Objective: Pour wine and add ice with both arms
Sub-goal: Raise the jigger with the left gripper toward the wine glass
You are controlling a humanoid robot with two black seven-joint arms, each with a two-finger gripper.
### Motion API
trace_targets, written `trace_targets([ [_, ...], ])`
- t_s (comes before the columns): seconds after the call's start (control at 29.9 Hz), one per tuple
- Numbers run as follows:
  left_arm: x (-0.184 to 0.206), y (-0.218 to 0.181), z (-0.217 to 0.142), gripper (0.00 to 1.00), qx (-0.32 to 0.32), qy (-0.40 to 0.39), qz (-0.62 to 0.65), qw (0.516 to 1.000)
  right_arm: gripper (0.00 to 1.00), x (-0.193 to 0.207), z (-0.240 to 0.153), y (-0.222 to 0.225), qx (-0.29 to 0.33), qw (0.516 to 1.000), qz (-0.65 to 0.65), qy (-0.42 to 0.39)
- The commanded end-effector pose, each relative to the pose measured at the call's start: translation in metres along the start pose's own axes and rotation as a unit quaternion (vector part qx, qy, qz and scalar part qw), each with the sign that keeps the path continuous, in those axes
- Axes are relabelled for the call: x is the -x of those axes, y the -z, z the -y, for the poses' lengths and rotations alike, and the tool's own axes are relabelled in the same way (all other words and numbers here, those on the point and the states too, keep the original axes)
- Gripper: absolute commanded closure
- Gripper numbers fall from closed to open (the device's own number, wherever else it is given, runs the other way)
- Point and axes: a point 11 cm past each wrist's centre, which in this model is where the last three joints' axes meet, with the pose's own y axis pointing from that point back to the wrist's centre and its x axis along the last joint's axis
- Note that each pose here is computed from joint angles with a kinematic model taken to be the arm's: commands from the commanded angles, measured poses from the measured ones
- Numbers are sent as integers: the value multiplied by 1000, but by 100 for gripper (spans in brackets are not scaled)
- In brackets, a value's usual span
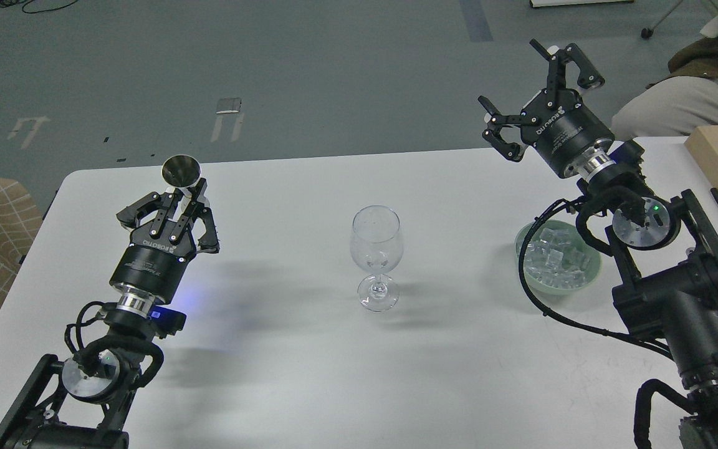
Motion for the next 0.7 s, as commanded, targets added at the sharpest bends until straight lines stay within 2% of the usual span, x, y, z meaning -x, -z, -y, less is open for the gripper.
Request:
trace_targets([
  [0.0,4,7,6,93,-13,7,1,1000,0,0,0,0,0,1000,0,0],
  [0.67,18,48,12,93,-81,8,-2,997,0,-1,0,-1,1,1000,1,-1],
])
